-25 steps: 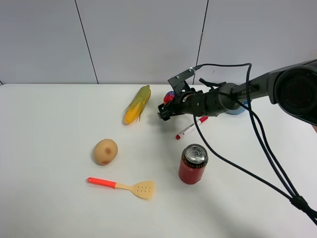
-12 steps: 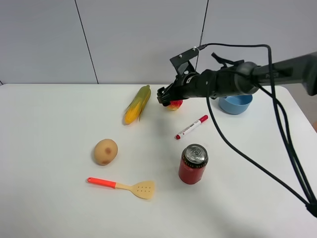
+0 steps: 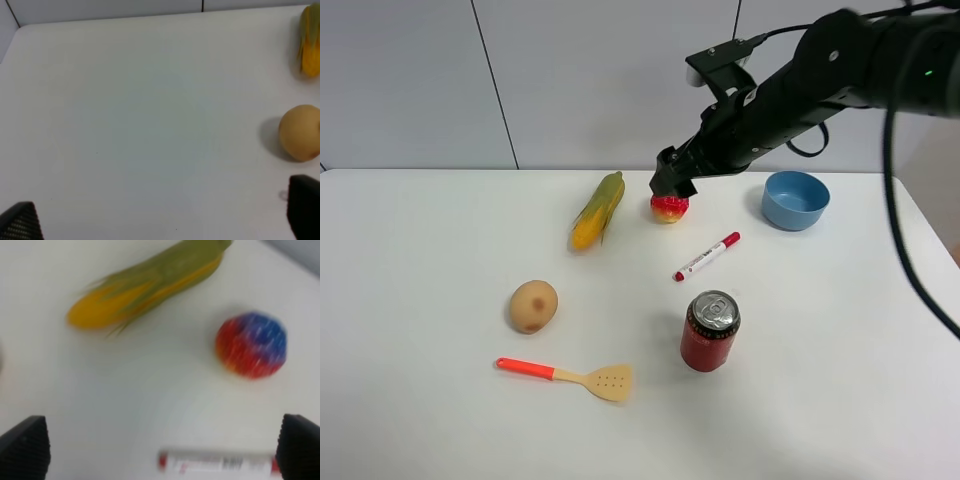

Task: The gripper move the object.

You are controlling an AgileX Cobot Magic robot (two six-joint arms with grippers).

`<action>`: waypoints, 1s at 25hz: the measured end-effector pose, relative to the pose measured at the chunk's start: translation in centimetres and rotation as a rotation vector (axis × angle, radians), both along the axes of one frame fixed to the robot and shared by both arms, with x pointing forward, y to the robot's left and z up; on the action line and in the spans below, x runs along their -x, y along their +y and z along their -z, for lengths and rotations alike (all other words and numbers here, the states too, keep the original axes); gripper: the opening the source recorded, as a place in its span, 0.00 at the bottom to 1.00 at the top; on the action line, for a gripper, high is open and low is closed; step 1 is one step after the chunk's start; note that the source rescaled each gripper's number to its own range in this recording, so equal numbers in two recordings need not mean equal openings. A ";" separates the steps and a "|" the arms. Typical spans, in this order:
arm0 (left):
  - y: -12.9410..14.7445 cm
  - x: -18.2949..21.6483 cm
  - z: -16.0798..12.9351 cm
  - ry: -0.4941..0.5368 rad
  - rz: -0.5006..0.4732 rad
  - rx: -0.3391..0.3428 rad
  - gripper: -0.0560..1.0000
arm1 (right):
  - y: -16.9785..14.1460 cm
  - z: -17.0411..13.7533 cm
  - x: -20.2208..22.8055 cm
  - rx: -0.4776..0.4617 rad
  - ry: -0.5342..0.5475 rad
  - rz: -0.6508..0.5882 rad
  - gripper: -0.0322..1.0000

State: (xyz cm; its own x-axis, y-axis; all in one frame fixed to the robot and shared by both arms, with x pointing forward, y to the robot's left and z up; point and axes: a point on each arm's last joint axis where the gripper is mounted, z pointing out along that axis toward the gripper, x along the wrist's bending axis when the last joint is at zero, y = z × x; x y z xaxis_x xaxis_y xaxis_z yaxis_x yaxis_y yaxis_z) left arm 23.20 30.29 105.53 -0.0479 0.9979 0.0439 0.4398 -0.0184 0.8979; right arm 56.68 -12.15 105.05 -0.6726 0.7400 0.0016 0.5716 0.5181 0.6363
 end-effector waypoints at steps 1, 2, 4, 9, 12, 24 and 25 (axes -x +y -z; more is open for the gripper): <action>0.0 0.0 0.0 0.000 0.000 0.000 1.00 | -0.3 -0.9 0.9 0.005 0.022 -0.017 0.79; 0.0 0.0 0.0 0.000 0.000 0.000 1.00 | -0.6 -1.8 1.7 0.007 0.036 -0.030 0.79; 0.0 0.0 0.0 0.000 0.000 0.000 1.00 | -1.1 -3.2 3.3 0.013 0.080 -0.050 0.79; 0.0 0.0 0.0 0.000 0.000 0.000 1.00 | -2.6 -6.2 7.0 0.025 0.162 -0.070 0.79; 0.0 0.0 0.0 0.000 0.000 0.000 1.00 | -3.5 -7.7 8.8 0.022 0.180 -0.050 0.79; 0.0 0.0 0.0 0.000 0.000 0.000 1.00 | -13.7 -11.5 9.6 0.086 0.031 0.351 0.79; 0.0 0.0 0.0 0.000 0.000 0.000 1.00 | -14.6 -11.5 9.6 0.099 0.035 0.387 0.79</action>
State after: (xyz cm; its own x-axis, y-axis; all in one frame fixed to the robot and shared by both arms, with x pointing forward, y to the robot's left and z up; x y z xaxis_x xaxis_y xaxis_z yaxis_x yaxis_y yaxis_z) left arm 23.20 30.29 105.53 -0.0479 0.9979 0.0439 0.4398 -0.0184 0.8979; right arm 47.08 -26.77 116.55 -0.3452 0.9363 -0.0645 0.7568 0.3183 0.5709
